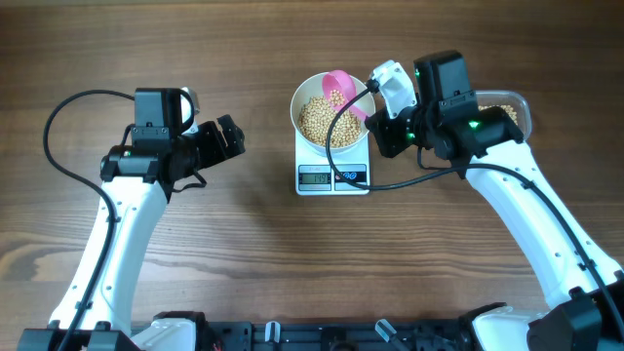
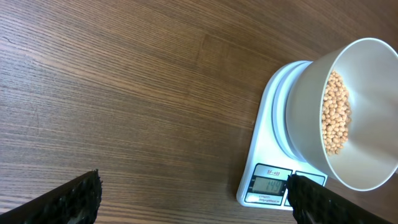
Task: Scoop item into bowl and weigh 150g on scale
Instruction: 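Move the left gripper right toward the scale display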
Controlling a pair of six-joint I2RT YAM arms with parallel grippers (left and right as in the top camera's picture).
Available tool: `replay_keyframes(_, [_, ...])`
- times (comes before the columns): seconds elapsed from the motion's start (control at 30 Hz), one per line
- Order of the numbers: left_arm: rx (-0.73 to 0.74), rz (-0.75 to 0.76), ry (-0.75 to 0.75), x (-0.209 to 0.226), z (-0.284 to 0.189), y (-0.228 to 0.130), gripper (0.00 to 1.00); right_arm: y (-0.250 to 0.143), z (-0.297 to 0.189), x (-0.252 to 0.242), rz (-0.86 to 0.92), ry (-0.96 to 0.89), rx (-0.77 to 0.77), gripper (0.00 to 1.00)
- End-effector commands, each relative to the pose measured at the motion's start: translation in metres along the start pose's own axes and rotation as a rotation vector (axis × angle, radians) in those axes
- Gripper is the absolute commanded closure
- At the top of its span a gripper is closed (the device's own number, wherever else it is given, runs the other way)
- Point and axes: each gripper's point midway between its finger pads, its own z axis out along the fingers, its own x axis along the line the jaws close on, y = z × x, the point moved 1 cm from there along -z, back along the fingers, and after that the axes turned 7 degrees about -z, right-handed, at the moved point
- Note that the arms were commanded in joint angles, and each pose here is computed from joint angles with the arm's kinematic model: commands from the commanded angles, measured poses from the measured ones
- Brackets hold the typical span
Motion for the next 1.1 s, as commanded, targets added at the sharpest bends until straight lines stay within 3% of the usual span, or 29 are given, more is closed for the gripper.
replay_keyframes(0.0, [-0.013,0.013,-0.006,-0.004,-0.002,0.006,0.00,0.008,-0.006,0.000,-0.009,-0.012,-0.022,0.96])
replay_keyframes(0.23, [-0.090,0.027,-0.075,-0.020,-0.003,0.024,0.00,0.008,-0.006,0.001,-0.009,-0.009,-0.023,0.96])
replay_keyframes(0.37, [0.031,0.025,-0.237,-0.045,-0.007,0.004,0.00,0.008,-0.006,0.001,-0.009,-0.009,-0.023,0.96])
replay_keyframes(0.47, [0.126,0.185,-0.460,-0.076,-0.020,-0.017,0.00,0.008,-0.006,0.001,-0.009,-0.009,-0.023,0.96])
replay_keyframes(0.57, [0.192,0.235,-0.583,-0.091,-0.031,-0.031,0.00,0.008,-0.006,0.001,-0.011,-0.009,-0.023,0.95])
replay_keyframes(1.07, [0.379,0.326,-0.501,-0.071,-0.031,-0.084,0.00,0.011,-0.006,0.000,-0.015,-0.012,-0.034,0.96])
